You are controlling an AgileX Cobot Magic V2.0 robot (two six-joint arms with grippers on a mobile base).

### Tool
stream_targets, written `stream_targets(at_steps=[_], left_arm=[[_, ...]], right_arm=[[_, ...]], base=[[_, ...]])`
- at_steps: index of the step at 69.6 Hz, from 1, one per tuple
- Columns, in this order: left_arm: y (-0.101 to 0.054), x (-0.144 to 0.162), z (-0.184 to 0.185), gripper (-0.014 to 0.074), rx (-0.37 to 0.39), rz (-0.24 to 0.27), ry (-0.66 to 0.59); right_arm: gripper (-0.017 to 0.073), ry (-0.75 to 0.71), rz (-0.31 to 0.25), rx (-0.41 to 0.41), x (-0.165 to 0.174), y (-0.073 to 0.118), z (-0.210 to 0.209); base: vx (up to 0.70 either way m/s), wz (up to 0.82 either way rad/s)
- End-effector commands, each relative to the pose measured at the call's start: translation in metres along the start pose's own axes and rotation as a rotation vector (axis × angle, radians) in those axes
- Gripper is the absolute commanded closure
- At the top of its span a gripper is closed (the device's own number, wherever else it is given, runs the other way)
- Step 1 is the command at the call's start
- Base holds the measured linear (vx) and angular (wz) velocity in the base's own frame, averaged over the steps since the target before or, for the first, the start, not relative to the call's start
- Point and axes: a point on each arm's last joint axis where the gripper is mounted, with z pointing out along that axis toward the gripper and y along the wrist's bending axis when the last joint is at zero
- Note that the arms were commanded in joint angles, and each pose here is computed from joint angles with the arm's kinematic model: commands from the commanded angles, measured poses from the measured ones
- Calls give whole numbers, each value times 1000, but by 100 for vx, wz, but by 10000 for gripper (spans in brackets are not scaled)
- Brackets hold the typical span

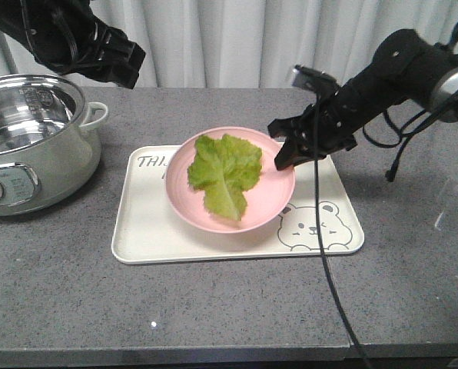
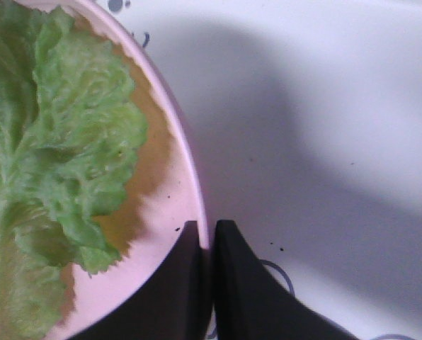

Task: Transfer vegetables to tray and serve
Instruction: 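Release the plate and raise both grippers above the tray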

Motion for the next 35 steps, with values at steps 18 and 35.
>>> stream_targets(at_steps=[18, 35], left_arm=[[-3, 17, 2, 197, 4, -30, 51], [-3, 18, 4, 197, 4, -38, 60]], right_arm=[[543, -109, -109, 62, -14, 30, 3], [384, -112, -127, 71, -14, 29, 3]], base=[[0, 0], [0, 0]])
